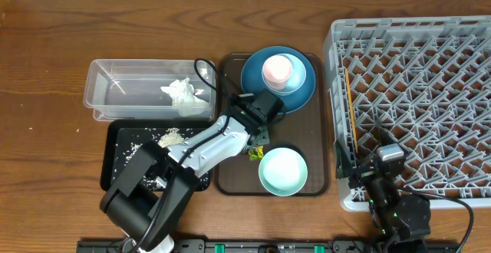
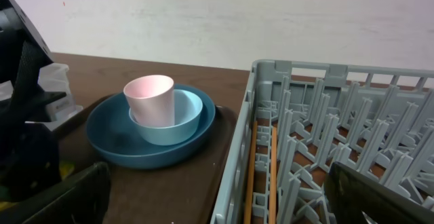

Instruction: Sort waste into correct bins and load items into the dishwasher rack

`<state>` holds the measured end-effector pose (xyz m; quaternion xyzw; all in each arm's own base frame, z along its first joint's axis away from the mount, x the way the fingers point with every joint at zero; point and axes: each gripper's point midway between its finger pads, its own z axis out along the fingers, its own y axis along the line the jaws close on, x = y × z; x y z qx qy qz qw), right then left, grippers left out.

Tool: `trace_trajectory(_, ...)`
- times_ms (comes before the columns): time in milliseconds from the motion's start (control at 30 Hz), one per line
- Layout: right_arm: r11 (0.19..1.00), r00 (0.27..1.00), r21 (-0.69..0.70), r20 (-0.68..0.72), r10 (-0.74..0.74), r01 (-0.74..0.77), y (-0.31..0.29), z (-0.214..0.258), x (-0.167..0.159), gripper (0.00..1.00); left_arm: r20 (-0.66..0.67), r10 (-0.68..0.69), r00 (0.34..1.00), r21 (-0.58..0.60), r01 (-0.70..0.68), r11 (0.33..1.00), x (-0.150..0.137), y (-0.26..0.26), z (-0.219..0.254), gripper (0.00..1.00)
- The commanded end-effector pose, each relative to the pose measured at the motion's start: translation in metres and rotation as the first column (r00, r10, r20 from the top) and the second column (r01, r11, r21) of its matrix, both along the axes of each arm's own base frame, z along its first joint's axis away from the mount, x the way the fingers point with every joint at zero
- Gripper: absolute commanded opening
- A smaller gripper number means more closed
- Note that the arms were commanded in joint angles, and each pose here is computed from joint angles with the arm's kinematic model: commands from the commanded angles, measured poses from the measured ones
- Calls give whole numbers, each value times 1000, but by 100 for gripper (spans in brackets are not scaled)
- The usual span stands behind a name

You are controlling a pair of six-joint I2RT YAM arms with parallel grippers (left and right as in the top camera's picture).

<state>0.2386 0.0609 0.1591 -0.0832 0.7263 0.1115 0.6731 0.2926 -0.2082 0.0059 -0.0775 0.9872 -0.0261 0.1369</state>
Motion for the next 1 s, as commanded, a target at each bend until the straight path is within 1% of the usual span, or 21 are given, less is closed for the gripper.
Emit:
trace_trajectory(0, 1000, 1000, -8, -1, -3, 3, 0, -2, 0, 99, -7, 2, 1000, 32, -2, 999, -3, 7, -5, 34)
trace_trajectory(167, 1000, 1000, -8, -1, -4, 4, 0, -2, 0, 99, -7, 2, 1000, 32, -1, 999, -3, 7, -5, 20)
trace_trajectory(200, 1000, 1000, -8, -1, -3, 3, 0, -2, 0, 99, -6, -3, 1000, 32, 3, 999, -3, 6, -4, 14)
trace_trajectory(267, 1000, 1000, -8, -1, -3, 3, 0, -2, 0, 99, -4, -4, 1000, 32, 4, 999, -2, 7, -3, 6)
trace_trajectory(433, 1000, 1000, -8, -1, -4, 4, 0, -2, 0, 99, 25, -21, 999, 24, 20, 1000, 1, 6, 8, 6)
trace_trajectory(633, 1000, 1000, -8, -1, -3, 3, 0, -2, 0, 99, 88, -38, 995, -7, 39, 999, 5, 4, 36, 6)
trace_trajectory(800, 1000, 1000, -9, -1, -4, 4, 0, -2, 0, 99, 167, -28, 985, 21, 25, 999, 8, 18, 68, 6)
trace_trajectory(900, 1000, 1000, -9, -1, -3, 3, 0, -2, 0, 99, 239, -1, 971, 50, -12, 999, 12, 33, 92, 6)
trace_trajectory(967, 1000, 1000, -9, -1, -3, 3, 0, -2, 0, 99, 268, 11, 963, 34, -20, 999, 15, 38, 104, 6)
